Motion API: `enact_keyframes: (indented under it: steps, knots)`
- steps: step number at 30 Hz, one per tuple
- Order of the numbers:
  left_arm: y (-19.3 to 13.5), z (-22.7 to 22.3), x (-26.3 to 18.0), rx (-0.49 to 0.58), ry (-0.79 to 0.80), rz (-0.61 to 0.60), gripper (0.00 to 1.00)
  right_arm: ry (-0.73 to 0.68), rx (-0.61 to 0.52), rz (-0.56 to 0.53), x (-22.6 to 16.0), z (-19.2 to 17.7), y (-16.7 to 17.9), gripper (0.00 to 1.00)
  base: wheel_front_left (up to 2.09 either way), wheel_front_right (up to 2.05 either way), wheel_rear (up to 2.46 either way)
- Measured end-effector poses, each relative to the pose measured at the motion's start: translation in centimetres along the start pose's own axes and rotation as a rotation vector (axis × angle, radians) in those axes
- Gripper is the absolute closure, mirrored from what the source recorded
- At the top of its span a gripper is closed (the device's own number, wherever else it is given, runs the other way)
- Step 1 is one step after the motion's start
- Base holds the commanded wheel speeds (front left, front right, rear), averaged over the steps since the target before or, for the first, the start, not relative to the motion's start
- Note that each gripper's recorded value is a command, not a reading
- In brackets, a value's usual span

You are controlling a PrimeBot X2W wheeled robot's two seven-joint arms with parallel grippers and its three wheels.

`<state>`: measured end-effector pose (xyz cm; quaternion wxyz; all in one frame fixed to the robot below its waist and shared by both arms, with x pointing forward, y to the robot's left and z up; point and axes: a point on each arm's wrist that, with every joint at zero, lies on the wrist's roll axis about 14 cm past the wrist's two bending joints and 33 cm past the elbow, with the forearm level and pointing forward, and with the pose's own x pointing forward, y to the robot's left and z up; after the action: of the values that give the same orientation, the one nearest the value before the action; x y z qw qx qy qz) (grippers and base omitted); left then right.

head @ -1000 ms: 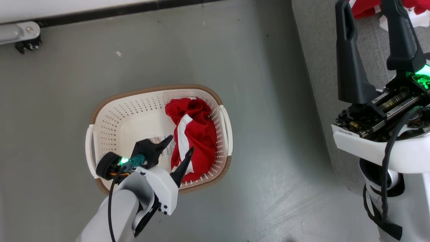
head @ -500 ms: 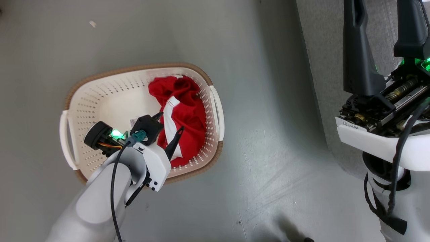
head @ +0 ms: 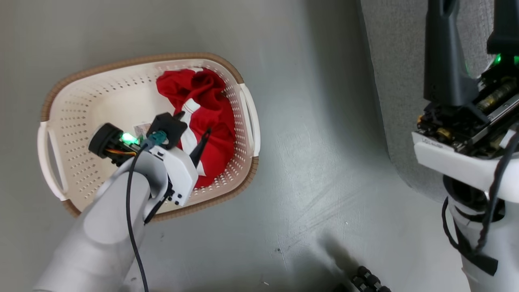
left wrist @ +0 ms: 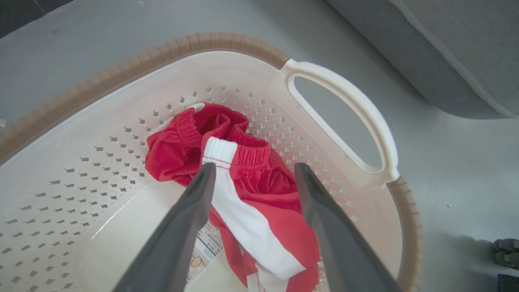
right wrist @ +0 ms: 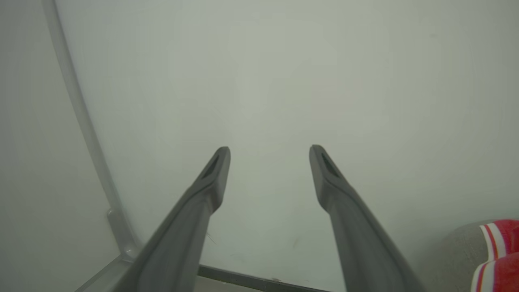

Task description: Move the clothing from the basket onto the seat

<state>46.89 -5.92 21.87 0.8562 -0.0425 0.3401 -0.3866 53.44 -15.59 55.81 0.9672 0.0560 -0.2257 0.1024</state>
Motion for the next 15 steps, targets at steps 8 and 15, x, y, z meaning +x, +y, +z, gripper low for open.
enact_keyframes:
  steps: [8,15]
  knots:
    - [1.3,-1.7,1.5,0.003,0.038,0.008,0.0,0.01,-0.007,0.0,0.2,-1.2,-0.5,0.0,0.0,0.0,0.0]
    - [2.5,-2.3,2.6,0.025,0.04,0.023,0.0,0.019,-0.011,0.0,0.4,-2.1,-0.9,0.0,0.0,0.0,0.0]
